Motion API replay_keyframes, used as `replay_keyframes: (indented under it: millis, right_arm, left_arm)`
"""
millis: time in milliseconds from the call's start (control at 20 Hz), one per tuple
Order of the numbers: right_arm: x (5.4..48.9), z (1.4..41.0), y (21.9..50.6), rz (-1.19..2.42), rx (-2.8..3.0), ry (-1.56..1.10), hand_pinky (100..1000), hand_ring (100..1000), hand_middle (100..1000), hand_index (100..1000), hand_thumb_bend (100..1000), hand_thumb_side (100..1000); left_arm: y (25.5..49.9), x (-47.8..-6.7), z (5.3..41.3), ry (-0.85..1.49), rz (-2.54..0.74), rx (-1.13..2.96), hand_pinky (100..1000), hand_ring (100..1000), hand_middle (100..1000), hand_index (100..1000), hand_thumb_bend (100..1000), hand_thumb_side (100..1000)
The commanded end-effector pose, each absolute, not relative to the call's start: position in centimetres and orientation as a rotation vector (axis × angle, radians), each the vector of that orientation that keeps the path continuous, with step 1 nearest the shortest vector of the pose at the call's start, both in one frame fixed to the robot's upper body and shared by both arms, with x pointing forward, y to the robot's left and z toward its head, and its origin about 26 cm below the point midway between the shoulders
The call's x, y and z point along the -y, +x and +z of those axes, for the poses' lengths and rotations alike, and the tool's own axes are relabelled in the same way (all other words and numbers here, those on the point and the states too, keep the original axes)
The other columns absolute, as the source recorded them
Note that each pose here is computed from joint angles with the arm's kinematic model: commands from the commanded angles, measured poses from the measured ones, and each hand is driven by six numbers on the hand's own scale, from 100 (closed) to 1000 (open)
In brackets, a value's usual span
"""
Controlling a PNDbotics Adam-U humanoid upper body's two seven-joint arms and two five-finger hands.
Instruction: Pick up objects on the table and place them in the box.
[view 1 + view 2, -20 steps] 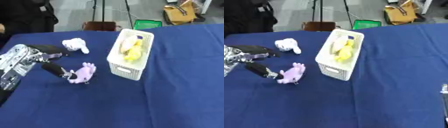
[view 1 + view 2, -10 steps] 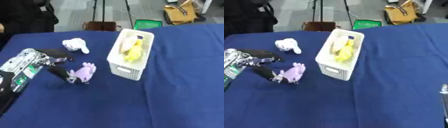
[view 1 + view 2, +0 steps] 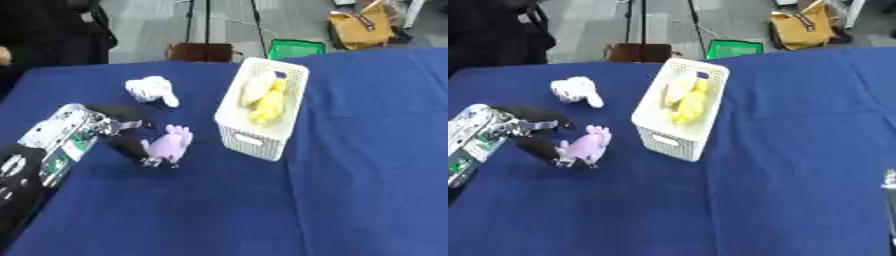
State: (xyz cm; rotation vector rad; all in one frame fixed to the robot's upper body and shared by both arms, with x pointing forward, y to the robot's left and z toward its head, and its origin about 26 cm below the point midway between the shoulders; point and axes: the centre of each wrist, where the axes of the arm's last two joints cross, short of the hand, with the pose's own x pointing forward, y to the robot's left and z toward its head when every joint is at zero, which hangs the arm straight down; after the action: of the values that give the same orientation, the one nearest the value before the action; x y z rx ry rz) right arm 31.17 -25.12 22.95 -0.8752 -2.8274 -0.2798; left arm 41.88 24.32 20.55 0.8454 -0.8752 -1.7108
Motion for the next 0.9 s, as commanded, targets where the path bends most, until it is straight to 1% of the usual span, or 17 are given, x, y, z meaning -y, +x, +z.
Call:
replay_keyframes:
  millis: [50, 100, 200, 450, 700, 900]
  right_arm:
    - [25.0, 23.6, 30.9, -0.279, 2.858, -0.863, 818, 772, 659, 741, 100, 937]
    - [25.0, 23.6, 30.9, -0.279, 2.859, -0.862, 818, 772, 659, 741, 100, 938]
    - [25.0, 23.7, 30.9, -0.281, 2.861, -0.861, 818, 772, 659, 741, 100, 938]
    - [25.0, 23.7, 30.9, -0.285, 2.861, -0.858, 818, 772, 659, 741, 100, 937]
    - [25.0, 23.7, 30.9, -0.287, 2.863, -0.856, 818, 772, 659, 742, 100, 937]
    - [25.0, 23.7, 30.9, -0.290, 2.865, -0.855, 818, 772, 659, 742, 100, 936]
  left_arm:
    - [42.2, -24.6, 21.4, 0.898, -1.686, 0.892, 854, 894, 916, 971, 581, 822]
    - [42.2, -24.6, 21.2, 0.905, -1.681, 0.891, 846, 887, 909, 964, 536, 811]
    - [42.4, -24.6, 20.9, 0.930, -1.672, 0.888, 842, 882, 906, 963, 519, 805]
    - [42.7, -24.5, 20.3, 0.969, -1.670, 0.880, 834, 878, 902, 959, 517, 799]
    - [43.0, -24.4, 19.8, 0.984, -1.681, 0.853, 812, 857, 880, 942, 486, 787]
    - [43.2, -24.3, 19.4, 0.984, -1.695, 0.830, 810, 857, 877, 940, 493, 788]
